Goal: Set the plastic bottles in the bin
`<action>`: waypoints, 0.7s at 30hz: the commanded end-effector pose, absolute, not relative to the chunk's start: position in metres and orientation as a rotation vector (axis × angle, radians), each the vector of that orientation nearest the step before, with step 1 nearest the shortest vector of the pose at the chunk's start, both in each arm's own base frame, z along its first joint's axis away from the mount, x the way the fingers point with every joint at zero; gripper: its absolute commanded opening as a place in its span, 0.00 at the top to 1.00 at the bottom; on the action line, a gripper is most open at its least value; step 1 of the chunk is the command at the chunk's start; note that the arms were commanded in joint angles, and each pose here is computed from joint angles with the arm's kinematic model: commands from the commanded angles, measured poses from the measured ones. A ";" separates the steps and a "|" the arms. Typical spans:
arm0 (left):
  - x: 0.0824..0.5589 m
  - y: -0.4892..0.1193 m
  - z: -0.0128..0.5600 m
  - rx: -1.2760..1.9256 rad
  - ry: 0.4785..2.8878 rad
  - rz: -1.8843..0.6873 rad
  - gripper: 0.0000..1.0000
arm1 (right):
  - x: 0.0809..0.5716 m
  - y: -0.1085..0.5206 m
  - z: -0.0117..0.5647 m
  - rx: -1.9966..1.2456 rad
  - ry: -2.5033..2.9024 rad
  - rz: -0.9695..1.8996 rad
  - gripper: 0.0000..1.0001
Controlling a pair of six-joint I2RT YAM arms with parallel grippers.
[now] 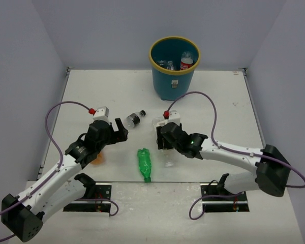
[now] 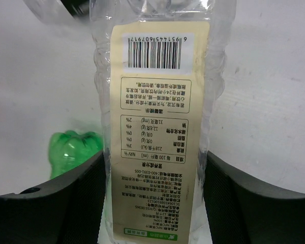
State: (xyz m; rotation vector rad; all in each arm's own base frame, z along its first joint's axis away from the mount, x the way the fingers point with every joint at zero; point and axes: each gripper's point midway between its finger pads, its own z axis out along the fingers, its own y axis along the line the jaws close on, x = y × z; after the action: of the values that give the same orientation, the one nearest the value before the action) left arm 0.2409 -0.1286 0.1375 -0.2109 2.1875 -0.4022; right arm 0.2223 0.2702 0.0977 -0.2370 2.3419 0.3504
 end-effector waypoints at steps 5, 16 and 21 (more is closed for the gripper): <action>0.245 -0.133 0.144 -0.215 2.139 -0.443 0.00 | 0.275 0.230 0.301 -0.019 1.781 0.363 0.72; 0.234 -0.145 0.139 -0.169 2.186 -0.527 0.00 | 0.405 0.182 0.501 0.036 1.320 0.281 0.75; 0.229 -0.145 0.134 -0.163 2.212 -0.528 0.00 | 0.463 0.182 0.554 0.081 1.181 0.189 0.75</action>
State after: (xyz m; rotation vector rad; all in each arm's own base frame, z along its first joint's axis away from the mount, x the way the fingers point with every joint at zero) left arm 0.2349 -0.1397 0.1372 -0.1734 2.1966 -0.4841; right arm 0.4257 0.1805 0.5113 0.1095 1.3315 0.2709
